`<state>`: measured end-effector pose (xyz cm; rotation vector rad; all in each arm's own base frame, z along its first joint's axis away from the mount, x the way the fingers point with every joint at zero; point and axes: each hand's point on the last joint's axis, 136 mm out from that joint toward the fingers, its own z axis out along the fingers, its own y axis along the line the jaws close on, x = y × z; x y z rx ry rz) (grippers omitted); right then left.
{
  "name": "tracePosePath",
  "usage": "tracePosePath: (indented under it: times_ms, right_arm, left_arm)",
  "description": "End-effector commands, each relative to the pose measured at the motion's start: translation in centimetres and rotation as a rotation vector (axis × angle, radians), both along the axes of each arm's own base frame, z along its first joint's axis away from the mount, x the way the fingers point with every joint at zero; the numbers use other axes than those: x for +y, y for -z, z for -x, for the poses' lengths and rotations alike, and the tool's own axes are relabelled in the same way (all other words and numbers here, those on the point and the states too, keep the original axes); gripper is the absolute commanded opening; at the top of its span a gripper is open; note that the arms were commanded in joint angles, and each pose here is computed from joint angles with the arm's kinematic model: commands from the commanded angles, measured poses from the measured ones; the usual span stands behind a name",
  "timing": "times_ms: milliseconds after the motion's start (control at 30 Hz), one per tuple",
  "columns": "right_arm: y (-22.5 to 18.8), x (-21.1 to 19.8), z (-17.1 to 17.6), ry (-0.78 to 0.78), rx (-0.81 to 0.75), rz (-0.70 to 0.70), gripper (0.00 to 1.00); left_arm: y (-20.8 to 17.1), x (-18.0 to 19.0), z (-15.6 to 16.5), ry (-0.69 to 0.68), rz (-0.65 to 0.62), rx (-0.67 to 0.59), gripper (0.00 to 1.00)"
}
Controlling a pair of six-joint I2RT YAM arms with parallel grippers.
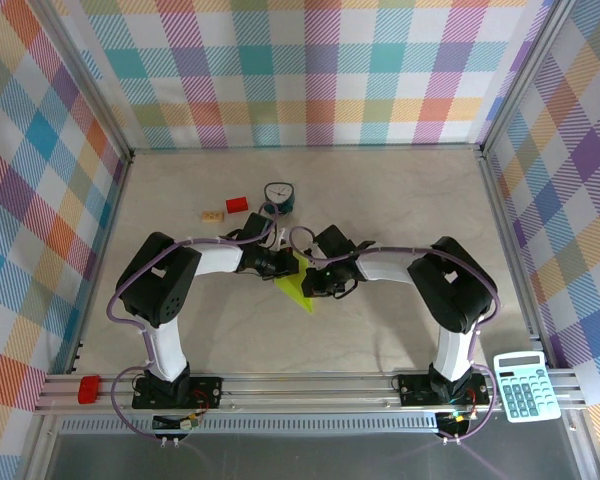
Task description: Fold a paper plane with a square sheet of paper (fold left side to right side)
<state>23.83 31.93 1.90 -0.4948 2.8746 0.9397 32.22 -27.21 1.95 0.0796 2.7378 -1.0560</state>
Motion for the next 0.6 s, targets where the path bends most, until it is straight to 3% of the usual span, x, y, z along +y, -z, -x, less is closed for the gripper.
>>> tracePosePath:
  times_ms: [0, 200, 567]
  right_arm:
    - [-1.9, -0.2, 1.0, -0.02, 0.033, -0.018, 0.0]
    - [-3.5, 1.5, 0.5, -0.039, 0.021, -0.117, 0.0]
    - [-1.8, 2.5, -1.5, 0.006, 0.003, -0.107, 0.0]
  left_arm:
    - [2.8, 1.8, 1.0, -0.062, -0.066, 0.055, 0.0]
    - [3.1, 1.9, 1.4, -0.071, -0.06, 0.061, 0.0]
    - [3.1, 2.1, 1.7, -0.065, -0.072, 0.059, 0.0]
